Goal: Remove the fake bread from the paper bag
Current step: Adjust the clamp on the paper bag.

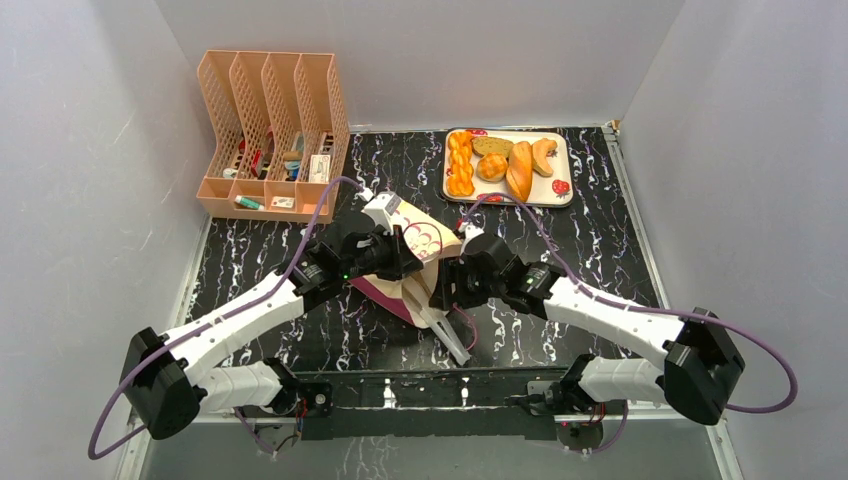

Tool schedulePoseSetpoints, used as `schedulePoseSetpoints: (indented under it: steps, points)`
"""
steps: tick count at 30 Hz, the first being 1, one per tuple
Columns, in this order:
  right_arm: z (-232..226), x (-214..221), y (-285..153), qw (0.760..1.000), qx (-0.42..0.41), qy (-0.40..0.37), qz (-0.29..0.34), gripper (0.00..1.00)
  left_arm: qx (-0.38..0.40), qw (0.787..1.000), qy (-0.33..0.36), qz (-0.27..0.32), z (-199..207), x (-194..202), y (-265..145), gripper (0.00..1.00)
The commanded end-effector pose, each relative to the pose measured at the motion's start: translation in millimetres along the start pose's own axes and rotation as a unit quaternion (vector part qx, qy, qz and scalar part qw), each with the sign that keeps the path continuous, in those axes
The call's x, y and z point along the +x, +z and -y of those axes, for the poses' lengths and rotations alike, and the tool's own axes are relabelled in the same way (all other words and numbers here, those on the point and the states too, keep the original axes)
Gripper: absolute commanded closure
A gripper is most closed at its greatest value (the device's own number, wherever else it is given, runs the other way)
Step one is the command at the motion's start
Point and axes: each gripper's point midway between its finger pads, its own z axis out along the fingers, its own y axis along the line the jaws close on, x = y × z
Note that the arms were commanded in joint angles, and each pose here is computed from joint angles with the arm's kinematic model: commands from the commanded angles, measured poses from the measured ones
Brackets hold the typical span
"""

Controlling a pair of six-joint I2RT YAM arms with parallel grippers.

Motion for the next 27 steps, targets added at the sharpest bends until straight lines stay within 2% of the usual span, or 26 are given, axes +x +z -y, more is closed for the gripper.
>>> schedulePoseSetpoints:
  steps: [1,13,27]
  points:
    - [-1,9,15,0.999,-0.032,-0.016,0.002,0.44,0.034,0.999,-0.001,0.022,15,-8,-10,1.0]
    - [4,26,41,0.998,-0.055,-0.018,-0.012,0.42,0.03,1.0,-0.001,0.006,12,-1,-4,1.0]
    - [16,48,66,0.999,-0.044,-0.02,-0.021,0.4,0.022,1.0,-0.006,-0.01,7,6,-2,1.0]
